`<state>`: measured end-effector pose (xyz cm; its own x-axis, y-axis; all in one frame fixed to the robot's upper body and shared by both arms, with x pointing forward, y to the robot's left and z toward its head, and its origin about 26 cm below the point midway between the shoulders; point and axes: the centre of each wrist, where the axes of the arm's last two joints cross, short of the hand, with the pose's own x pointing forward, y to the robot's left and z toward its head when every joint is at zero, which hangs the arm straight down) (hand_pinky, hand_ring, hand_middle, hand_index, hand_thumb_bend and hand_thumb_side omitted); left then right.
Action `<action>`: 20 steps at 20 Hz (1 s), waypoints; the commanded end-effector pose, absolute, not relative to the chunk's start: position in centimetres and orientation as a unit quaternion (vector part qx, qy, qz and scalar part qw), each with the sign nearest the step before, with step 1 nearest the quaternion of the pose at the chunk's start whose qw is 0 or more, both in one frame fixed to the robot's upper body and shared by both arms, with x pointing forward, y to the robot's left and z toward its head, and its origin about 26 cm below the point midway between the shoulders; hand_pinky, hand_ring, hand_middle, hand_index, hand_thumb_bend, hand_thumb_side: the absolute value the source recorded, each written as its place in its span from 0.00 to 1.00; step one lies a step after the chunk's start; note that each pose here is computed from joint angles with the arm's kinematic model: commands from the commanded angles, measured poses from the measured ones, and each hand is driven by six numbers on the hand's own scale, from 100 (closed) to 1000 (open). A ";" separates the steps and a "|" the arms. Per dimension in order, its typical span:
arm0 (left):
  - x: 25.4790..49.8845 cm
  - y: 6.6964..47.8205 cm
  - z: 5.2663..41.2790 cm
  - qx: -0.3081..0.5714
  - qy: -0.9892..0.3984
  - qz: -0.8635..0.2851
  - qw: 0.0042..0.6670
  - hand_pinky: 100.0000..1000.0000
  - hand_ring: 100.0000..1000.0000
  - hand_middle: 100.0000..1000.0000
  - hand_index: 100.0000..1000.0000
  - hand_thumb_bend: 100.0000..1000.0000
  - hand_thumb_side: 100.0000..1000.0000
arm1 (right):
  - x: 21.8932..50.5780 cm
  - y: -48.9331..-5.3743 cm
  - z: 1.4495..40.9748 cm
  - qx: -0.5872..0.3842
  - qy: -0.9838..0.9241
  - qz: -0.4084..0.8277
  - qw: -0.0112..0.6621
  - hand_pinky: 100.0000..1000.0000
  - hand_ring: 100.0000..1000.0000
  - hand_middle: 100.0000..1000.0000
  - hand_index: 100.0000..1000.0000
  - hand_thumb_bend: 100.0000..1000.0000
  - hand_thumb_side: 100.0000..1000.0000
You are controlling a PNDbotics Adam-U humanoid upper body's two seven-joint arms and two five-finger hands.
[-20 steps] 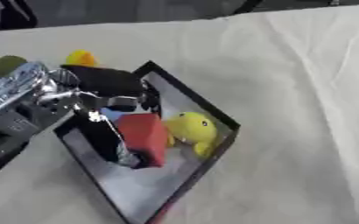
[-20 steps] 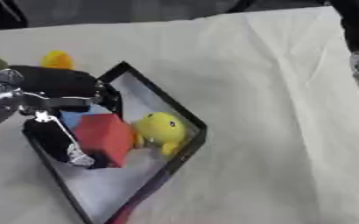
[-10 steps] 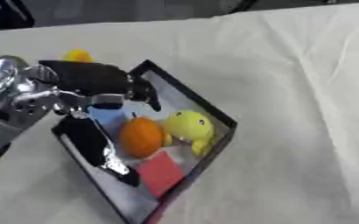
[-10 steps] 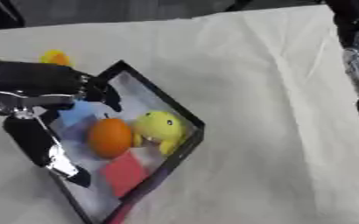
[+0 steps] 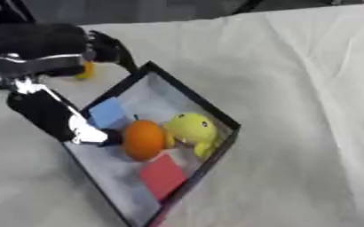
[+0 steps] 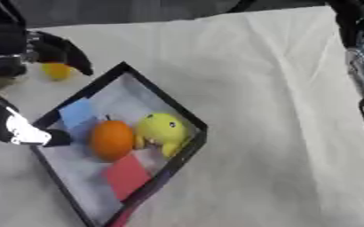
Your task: Pick up objects on the table and place them in the box.
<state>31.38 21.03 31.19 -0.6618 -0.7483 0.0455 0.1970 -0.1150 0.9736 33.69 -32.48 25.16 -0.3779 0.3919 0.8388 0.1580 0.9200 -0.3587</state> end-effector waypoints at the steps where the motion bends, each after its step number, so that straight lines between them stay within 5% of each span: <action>1: 33.6 25.6 32.7 0.307 -0.567 -0.647 0.407 0.86 0.86 0.81 0.89 0.46 0.48 | 33.3 -32.5 26.6 -0.172 -0.834 0.111 0.513 0.91 0.72 0.70 0.80 0.00 0.65; 9: 40.1 33.0 31.5 0.375 -0.535 -0.544 0.526 0.88 0.88 0.82 0.89 0.51 0.48 | 33.2 -32.5 26.8 -0.170 -0.837 0.106 0.509 0.91 0.72 0.70 0.80 0.00 0.65; 20: 43.9 36.4 29.5 0.393 -0.511 -0.488 0.589 0.90 0.89 0.83 0.89 0.58 0.50 | 33.3 -32.3 27.2 -0.166 -0.840 0.105 0.505 0.91 0.72 0.70 0.80 0.00 0.66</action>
